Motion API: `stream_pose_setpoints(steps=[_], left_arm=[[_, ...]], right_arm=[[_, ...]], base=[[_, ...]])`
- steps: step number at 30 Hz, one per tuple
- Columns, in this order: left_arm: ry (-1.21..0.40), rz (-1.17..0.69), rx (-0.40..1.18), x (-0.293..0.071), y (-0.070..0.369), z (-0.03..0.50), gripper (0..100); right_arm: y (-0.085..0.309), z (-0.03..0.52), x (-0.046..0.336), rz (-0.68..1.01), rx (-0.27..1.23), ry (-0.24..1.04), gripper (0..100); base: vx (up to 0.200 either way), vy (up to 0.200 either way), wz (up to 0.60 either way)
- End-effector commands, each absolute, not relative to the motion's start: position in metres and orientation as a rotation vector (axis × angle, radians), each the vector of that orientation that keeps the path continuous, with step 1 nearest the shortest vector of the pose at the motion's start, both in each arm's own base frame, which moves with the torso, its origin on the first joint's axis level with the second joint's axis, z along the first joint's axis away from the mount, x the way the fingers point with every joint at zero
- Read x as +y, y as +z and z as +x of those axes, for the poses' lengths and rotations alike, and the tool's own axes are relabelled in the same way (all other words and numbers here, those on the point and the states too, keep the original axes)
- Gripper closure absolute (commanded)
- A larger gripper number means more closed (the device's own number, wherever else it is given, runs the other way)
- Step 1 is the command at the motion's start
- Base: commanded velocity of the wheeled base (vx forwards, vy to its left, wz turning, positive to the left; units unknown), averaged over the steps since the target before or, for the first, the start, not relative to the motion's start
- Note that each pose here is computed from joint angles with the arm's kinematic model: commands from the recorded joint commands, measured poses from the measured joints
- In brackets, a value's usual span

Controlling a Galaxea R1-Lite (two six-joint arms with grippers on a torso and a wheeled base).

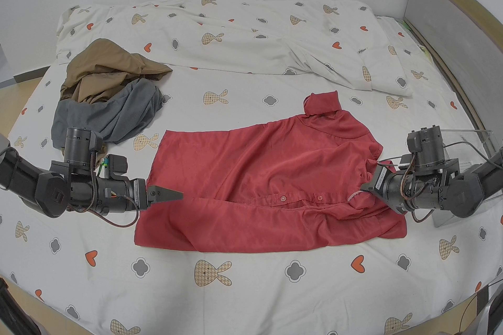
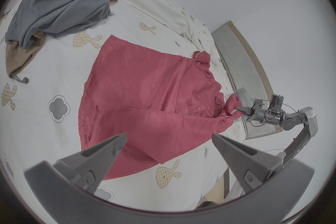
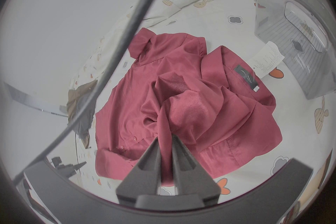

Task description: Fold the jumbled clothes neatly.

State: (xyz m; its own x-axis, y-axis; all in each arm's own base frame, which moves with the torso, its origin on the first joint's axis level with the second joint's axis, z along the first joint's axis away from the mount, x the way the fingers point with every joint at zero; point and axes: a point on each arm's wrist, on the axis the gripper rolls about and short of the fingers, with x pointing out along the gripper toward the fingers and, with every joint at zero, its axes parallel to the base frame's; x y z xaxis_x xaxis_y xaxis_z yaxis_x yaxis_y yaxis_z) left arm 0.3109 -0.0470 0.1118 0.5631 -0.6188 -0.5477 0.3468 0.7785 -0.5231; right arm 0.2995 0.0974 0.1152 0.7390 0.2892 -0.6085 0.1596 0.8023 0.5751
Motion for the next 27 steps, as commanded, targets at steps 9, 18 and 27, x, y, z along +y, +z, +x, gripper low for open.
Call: stream_pose_setpoints(steps=[9, 18, 27], left_arm=[[-0.585, -0.381, 0.794, -0.048, 0.109, 0.311, 0], [-0.585, -0.38, 0.792, -0.047, 0.11, 0.311, 0], [-0.585, -0.38, 0.792, -0.047, 0.11, 0.31, 0]], right_arm=[[0.081, 0.285, 0.092, 0.603, 0.867, 0.051, 0], [0.079, 0.28, 0.08, 0.618, 0.868, 0.014, 0], [0.18, 0.283, 0.079, 0.671, 0.556, 0.155, 0]], base=[[0.0, 0.0, 0.0], [0.0, 0.0, 0.0], [0.0, 0.0, 0.0]])
